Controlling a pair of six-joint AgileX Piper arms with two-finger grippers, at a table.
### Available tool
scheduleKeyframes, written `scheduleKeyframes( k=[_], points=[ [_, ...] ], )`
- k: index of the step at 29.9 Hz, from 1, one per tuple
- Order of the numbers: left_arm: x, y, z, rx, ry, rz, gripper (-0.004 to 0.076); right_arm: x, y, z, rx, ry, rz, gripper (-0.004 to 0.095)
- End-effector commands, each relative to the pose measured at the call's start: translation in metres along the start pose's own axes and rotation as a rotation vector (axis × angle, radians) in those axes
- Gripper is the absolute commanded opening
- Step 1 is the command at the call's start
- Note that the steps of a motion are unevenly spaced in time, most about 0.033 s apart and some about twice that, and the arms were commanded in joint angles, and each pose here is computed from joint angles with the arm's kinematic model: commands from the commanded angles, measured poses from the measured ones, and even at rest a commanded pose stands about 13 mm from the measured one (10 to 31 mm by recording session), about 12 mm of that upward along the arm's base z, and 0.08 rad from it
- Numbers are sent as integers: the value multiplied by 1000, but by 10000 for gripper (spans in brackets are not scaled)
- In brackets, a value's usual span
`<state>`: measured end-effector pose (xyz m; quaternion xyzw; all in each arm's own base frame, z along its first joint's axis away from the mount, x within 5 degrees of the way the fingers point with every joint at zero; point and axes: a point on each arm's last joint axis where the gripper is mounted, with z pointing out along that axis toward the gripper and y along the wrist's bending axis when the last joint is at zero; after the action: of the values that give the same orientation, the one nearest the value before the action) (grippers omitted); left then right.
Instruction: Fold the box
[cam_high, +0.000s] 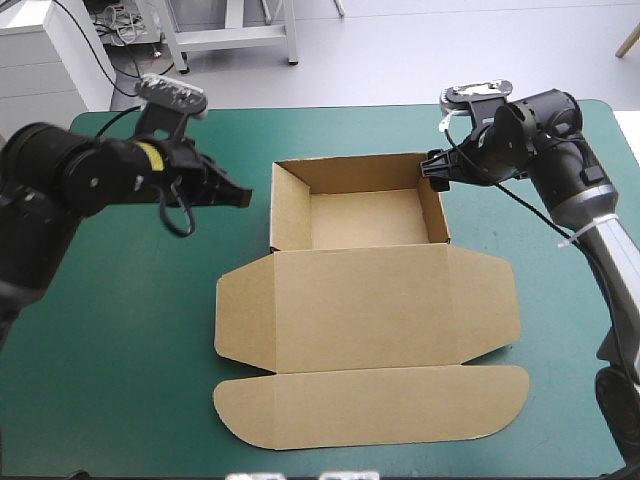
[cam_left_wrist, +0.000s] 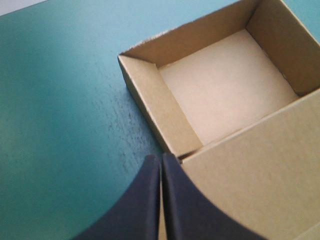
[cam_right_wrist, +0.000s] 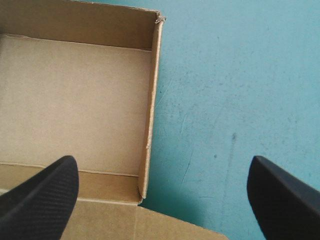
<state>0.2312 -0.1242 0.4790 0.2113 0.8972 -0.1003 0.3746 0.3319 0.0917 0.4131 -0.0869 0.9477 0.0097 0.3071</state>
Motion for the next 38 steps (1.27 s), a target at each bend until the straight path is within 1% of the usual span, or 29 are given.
scheduleKeyframes(
  k=[1, 6, 9, 15, 19, 23, 26, 29, 32, 36, 37, 38],
  points=[
    [31, 0, -41, 5, -30, 5, -8, -9, -1, -10, 1, -96, -6, 831],
    [80, 2, -58, 4, -13, -10, -8, -11, 4, 29, -2, -14, -11, 831],
    [107, 2, -62, 4, -6, -15, -8, -11, 9, 56, -23, 46, -29, 831],
    [158, 4, -64, 3, 12, -15, -8, -5, 14, 109, -17, 157, -38, 831],
    [181, 5, -61, 4, -10, -20, -8, 0, 16, 138, -13, 219, -43, 831],
    [197, 6, -59, 5, -21, -20, -8, 4, 18, 150, -19, 250, -44, 825],
    [202, 6, -60, 5, -20, -20, -8, 4, 18, 151, -20, 250, -44, 737],
    [203, 6, -63, 5, -29, -20, -8, 3, 18, 149, -19, 246, -40, 592],
    [204, 6, -64, 5, -33, -20, -8, 3, 18, 149, -19, 244, -38, 400],
    [204, 6, -64, 5, -32, -20, -8, 3, 18, 149, -18, 244, -30, 44],
    [204, 6, -64, 5, -32, -20, -8, 3, 18, 149, -18, 244, -28, -22],
    [204, 6, -64, 5, -32, -20, -8, 3, 18, 149, -18, 244, -26, -12]
  ],
)
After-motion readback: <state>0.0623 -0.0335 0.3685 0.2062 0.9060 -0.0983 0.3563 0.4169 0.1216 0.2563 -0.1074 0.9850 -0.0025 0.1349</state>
